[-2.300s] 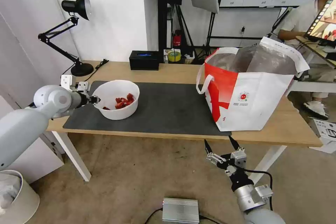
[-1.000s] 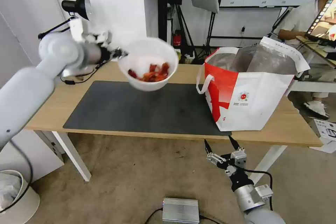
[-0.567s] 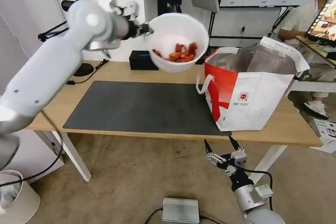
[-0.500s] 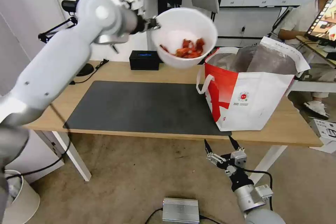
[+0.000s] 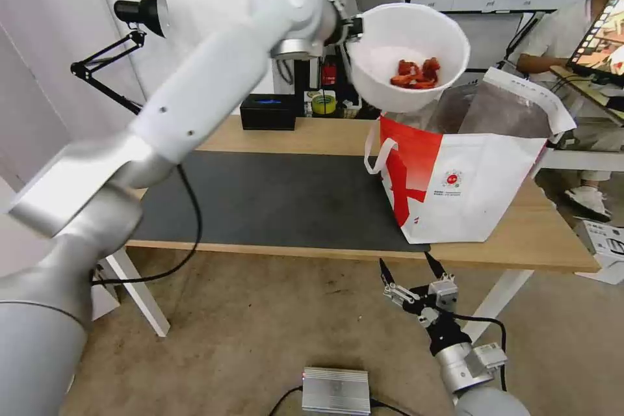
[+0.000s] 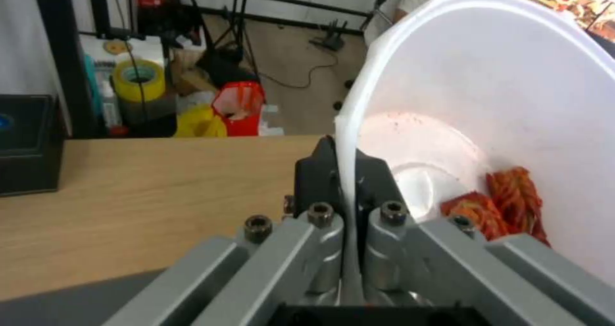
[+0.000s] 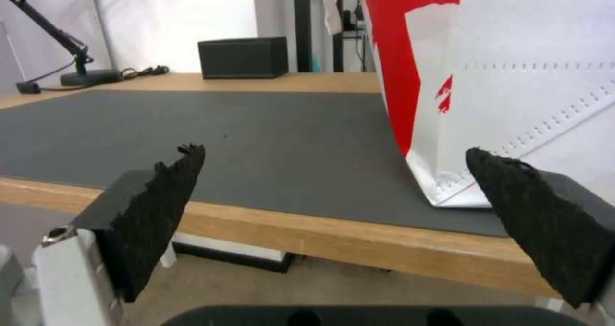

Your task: Pick up the trash from the table and place it into the takeout bag.

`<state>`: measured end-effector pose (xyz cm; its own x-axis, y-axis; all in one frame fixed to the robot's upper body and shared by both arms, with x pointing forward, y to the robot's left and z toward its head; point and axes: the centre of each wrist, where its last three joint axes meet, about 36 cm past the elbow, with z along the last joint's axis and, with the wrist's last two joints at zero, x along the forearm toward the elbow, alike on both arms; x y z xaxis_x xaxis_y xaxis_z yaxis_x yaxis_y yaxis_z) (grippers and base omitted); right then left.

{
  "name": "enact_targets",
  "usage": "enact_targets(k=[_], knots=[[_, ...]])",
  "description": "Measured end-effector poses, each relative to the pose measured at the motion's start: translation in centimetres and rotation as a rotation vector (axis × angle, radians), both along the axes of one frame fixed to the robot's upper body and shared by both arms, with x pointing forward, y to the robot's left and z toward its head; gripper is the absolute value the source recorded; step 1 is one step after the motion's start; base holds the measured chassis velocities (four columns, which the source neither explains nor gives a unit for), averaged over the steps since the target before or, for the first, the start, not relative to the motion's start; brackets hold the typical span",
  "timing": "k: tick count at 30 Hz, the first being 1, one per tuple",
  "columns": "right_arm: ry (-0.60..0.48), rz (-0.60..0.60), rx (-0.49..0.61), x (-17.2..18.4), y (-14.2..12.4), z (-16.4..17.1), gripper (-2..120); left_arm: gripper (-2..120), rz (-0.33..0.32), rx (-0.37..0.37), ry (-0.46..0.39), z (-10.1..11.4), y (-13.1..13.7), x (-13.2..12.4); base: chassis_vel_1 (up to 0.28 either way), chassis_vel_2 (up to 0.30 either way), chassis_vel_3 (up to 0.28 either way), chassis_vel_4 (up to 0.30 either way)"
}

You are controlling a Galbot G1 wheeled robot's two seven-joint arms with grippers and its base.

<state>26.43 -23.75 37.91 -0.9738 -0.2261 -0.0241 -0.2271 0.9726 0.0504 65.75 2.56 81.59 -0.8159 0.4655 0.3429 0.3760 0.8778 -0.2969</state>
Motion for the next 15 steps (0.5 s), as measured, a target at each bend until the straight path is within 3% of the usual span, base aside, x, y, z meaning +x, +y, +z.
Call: enact_targets(k=[4,6,10,12,15], knots=[[0.0,0.0,0.0,0.0,0.0,0.0,100,0,-0.002,0.005,-0.011,-1.2,-2.7,-0.3,0.0,0.0,0.0,0.0],[0.0,0.0,0.0,0.0,0.0,0.0,100,0,0.002,0.001,-0.026,-2.9,-4.4,-0.7,0.0,0.0,0.0,0.0],[0.0,0.0,0.0,0.0,0.0,0.0,100,0,0.017,0.003,-0.051,-4.6,-5.7,-1.0,0.0,0.0,0.0,0.0],[0.0,0.0,0.0,0.0,0.0,0.0,100,0,0.027,0.016,-0.101,-7.2,-6.7,-1.4,0.0,0.0,0.0,0.0],[0.0,0.0,0.0,0.0,0.0,0.0,100,0,0.027,0.02,-0.151,-9.0,-7.1,-1.7,0.0,0.0,0.0,0.0]])
